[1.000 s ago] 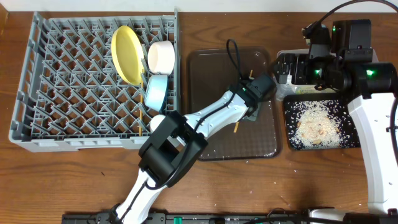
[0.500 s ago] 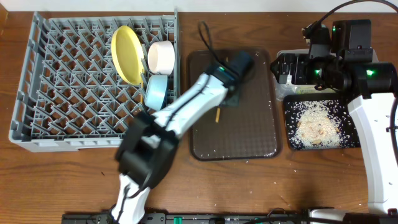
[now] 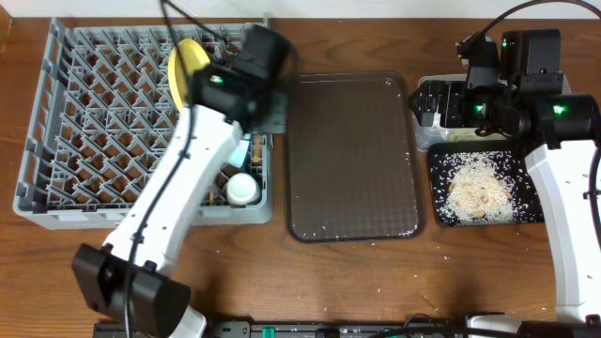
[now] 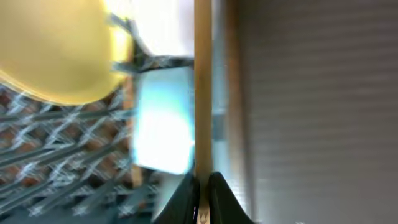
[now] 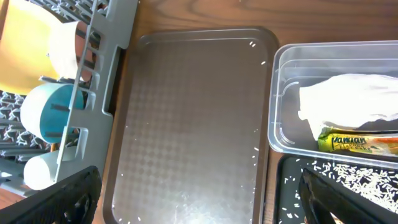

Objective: Sort waste into correct bins and load items into the dishwasher

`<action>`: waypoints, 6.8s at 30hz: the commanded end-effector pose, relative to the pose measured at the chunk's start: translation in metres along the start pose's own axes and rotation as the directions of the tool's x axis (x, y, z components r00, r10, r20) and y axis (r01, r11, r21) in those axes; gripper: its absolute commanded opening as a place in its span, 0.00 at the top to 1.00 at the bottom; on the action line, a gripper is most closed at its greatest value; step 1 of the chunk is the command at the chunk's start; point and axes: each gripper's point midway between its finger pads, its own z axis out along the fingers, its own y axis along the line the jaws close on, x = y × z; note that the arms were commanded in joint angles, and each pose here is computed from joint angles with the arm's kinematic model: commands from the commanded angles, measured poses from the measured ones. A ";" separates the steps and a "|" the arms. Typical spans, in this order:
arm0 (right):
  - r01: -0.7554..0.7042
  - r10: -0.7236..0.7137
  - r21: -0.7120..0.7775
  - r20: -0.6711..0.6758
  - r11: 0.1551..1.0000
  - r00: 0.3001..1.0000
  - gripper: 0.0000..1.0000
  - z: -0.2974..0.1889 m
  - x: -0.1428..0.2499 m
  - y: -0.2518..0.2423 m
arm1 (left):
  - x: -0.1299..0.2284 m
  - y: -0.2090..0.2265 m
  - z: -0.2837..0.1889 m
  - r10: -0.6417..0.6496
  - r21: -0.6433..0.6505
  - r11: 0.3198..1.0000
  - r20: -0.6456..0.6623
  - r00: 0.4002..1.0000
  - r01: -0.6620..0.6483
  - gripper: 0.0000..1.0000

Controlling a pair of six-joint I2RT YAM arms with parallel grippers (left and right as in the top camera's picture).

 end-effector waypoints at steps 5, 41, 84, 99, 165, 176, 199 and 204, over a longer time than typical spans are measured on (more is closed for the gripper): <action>-0.001 0.001 -0.009 -0.008 1.000 1.000 0.01 0.002 0.001 0.002 | 0.011 0.069 0.023 -0.057 -0.102 0.994 -0.084 0.995 0.048 0.92; -0.001 0.001 -0.009 -0.008 1.000 1.000 0.01 0.002 0.001 0.002 | 0.077 0.096 -0.078 -0.254 -0.049 0.967 -0.051 0.966 0.251 0.13; -0.001 0.001 -0.009 -0.008 1.000 1.000 0.01 0.002 0.001 0.002 | 0.082 0.129 -0.120 -0.207 0.105 0.973 0.792 0.575 0.204 0.05; -0.001 0.001 -0.009 -0.008 1.000 1.000 0.01 0.002 0.001 0.002 | 0.129 0.150 -0.049 -0.186 0.099 0.959 0.928 0.323 0.267 0.05; 0.068 -0.067 0.053 -0.015 0.996 0.998 0.01 0.002 0.002 -0.009 | 0.157 0.147 0.019 -0.205 0.070 0.957 0.852 0.482 0.282 0.05; 0.266 -0.290 0.155 0.164 0.951 0.943 0.01 -0.026 0.007 -0.014 | 0.157 0.147 0.019 -0.205 0.070 0.957 0.852 0.482 0.282 0.05; 0.356 -0.453 0.284 0.634 0.890 0.627 0.01 -0.007 0.149 -0.039 | 0.157 0.147 0.019 -0.205 0.070 0.957 0.852 0.482 0.282 0.05; 0.357 -0.452 0.284 0.655 0.890 0.606 0.01 0.002 0.165 -0.044 | 0.157 0.147 0.019 -0.205 0.070 0.957 0.852 0.482 0.283 0.05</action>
